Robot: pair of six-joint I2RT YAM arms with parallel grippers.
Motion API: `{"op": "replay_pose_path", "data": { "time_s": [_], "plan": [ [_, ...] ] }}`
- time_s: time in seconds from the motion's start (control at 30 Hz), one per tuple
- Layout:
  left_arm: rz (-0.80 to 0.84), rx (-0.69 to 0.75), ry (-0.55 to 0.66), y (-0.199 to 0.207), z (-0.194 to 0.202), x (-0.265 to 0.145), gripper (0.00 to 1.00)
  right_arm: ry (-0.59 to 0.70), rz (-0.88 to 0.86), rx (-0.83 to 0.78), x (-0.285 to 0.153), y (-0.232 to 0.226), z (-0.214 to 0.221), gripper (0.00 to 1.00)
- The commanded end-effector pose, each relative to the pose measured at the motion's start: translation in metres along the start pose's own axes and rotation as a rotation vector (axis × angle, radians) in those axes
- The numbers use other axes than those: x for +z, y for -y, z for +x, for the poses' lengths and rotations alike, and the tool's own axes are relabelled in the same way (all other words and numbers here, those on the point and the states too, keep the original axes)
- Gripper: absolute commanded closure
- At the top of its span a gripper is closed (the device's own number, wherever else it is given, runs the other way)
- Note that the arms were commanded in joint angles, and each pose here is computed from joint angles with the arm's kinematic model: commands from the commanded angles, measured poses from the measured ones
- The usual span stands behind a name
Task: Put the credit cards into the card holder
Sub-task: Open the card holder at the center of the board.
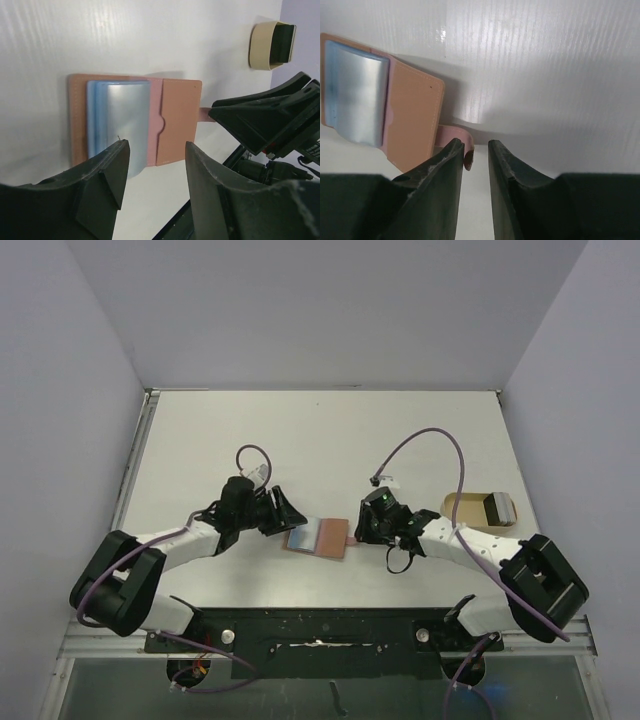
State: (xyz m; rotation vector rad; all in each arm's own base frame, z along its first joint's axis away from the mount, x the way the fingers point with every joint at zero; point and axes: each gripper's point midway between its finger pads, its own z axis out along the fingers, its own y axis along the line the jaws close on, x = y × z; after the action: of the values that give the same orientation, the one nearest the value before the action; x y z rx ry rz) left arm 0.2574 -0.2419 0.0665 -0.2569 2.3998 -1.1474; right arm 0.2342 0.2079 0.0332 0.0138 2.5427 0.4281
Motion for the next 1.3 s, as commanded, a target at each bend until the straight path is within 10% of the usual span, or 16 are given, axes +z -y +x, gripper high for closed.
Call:
{"op": "replay_pose_path", "data": {
  "time_s": [0.0,0.4,0.83,1.27],
  "plan": [
    [0.046,0.075,0.018,0.024,-0.013,0.008,0.53,0.136,-0.069,-0.004,-0.031,-0.034,-0.049,0.71],
    [0.056,0.001,-0.006,0.016,-0.003,0.012,0.54,0.127,-0.228,-0.064,-0.030,-0.112,-0.059,0.70],
    [-0.199,0.020,0.083,-0.042,-0.024,-0.016,0.43,-0.015,-0.091,-0.070,0.034,-0.067,-0.009,0.82],
    [0.041,-0.027,-0.029,-0.014,-0.002,0.006,0.40,-0.057,-0.063,-0.054,0.046,-0.045,0.016,0.82]
  ]
}}
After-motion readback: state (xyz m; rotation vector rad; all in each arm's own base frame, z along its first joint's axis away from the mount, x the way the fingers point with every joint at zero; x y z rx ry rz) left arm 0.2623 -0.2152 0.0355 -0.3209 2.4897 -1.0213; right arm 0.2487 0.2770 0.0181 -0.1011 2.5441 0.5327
